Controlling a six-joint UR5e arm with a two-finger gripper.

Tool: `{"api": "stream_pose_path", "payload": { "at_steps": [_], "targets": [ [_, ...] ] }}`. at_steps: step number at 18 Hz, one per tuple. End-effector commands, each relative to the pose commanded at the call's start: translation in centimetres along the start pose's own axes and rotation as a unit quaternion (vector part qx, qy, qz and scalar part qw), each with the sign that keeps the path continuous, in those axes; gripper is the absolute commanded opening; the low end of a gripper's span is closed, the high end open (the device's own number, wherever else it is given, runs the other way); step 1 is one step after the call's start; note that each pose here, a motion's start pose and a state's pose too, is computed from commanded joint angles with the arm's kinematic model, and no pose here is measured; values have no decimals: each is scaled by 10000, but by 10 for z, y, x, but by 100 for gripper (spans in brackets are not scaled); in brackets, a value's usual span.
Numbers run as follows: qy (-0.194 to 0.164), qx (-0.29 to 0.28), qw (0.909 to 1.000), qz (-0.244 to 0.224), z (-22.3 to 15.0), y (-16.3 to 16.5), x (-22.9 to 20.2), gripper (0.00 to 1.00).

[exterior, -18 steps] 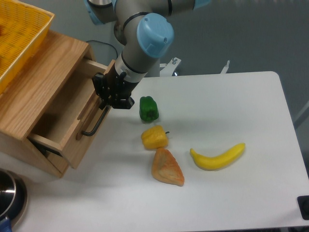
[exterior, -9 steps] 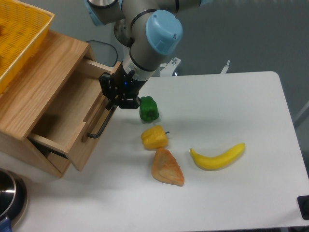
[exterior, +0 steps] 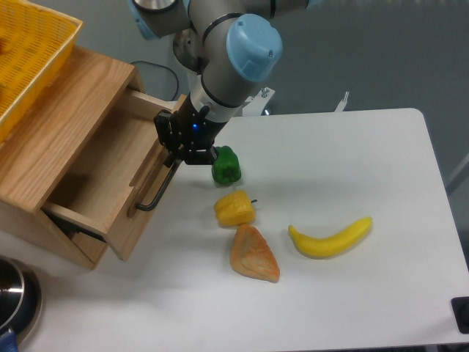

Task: Slide open the top drawer
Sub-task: 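Pull the handle outward from the cabinet, sliding the drawer open, then open the gripper and release the drawer handle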

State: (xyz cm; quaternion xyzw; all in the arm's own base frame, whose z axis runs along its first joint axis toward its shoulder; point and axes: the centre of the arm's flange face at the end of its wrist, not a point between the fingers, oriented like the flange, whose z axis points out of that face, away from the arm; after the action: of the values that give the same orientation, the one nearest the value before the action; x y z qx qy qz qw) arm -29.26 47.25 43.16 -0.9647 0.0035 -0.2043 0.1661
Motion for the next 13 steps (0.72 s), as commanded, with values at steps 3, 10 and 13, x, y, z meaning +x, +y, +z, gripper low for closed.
{"api": "stream_pose_path", "payload": {
  "at_steps": [3,10,13],
  "targets": [
    [-13,13,10000,-16,-2,1,-2,0],
    [-63,53,9999,-67,-9,3,-8,0],
    [-79,68,9999,-82,-11,4,-10,0]
  ]
}}
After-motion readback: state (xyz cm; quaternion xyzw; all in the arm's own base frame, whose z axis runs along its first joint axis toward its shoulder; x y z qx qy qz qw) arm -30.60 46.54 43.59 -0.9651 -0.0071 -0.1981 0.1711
